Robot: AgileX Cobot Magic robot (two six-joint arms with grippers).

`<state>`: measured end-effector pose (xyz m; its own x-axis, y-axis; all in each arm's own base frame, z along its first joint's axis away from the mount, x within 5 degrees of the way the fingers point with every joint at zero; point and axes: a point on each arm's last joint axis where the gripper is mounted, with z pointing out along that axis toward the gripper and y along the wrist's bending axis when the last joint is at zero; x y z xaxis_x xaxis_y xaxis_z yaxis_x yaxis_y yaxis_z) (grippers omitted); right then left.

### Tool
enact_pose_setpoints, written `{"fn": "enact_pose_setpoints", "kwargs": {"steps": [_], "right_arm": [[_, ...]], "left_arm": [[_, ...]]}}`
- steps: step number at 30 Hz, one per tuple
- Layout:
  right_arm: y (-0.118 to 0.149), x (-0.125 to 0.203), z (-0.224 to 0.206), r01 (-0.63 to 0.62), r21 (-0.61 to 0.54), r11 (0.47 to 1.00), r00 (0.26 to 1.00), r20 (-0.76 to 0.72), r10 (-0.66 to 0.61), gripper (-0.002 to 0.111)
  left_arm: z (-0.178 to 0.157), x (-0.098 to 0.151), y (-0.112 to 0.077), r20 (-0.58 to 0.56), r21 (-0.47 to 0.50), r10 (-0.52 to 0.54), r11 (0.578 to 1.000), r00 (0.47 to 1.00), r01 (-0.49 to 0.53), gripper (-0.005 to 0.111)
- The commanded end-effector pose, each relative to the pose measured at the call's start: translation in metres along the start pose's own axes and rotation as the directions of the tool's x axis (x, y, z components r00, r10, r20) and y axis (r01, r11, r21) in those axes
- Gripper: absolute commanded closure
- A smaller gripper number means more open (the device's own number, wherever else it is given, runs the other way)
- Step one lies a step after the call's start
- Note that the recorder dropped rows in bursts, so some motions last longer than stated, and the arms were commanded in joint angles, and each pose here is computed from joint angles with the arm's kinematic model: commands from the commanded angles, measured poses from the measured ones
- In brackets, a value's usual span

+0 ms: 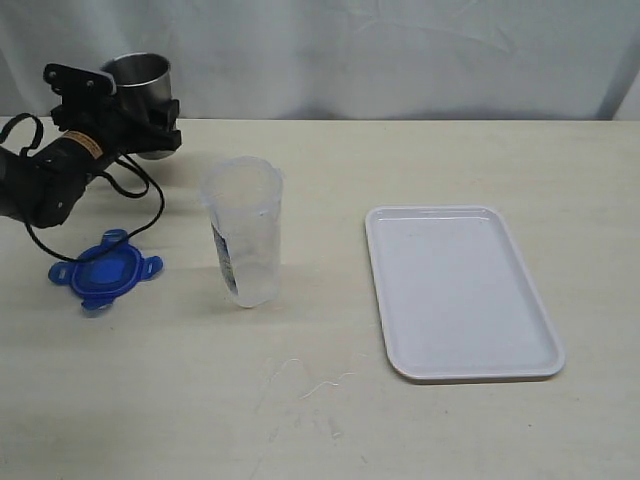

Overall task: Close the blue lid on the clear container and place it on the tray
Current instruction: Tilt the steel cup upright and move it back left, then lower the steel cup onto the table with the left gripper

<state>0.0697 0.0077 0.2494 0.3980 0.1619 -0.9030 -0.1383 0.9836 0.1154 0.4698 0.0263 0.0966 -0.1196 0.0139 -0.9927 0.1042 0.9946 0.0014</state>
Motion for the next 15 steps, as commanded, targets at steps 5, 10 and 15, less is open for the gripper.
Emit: {"fn": "enact_pose_setpoints", "kwargs": {"steps": [5, 10, 15], "right_arm": [[0.0, 0.002, 0.0, 0.005, 0.0, 1.0, 1.0, -0.013, -0.005, 0.104], [0.0, 0.002, 0.0, 0.005, 0.0, 1.0, 1.0, -0.013, -0.005, 0.104], [0.0, 0.002, 0.0, 0.005, 0.0, 1.0, 1.0, -0.013, -0.005, 0.104]], "left_arm": [[0.001, 0.017, 0.011, 0.079, 0.01, -0.057, 0.998, 0.995, 0.057, 0.107], [0.001, 0.019, 0.012, 0.065, 0.004, -0.015, 1.0, 0.998, 0.015, 0.107], [0.001, 0.023, 0.012, 0.052, 0.015, -0.006, 1.0, 0.999, 0.006, 0.107]]}}
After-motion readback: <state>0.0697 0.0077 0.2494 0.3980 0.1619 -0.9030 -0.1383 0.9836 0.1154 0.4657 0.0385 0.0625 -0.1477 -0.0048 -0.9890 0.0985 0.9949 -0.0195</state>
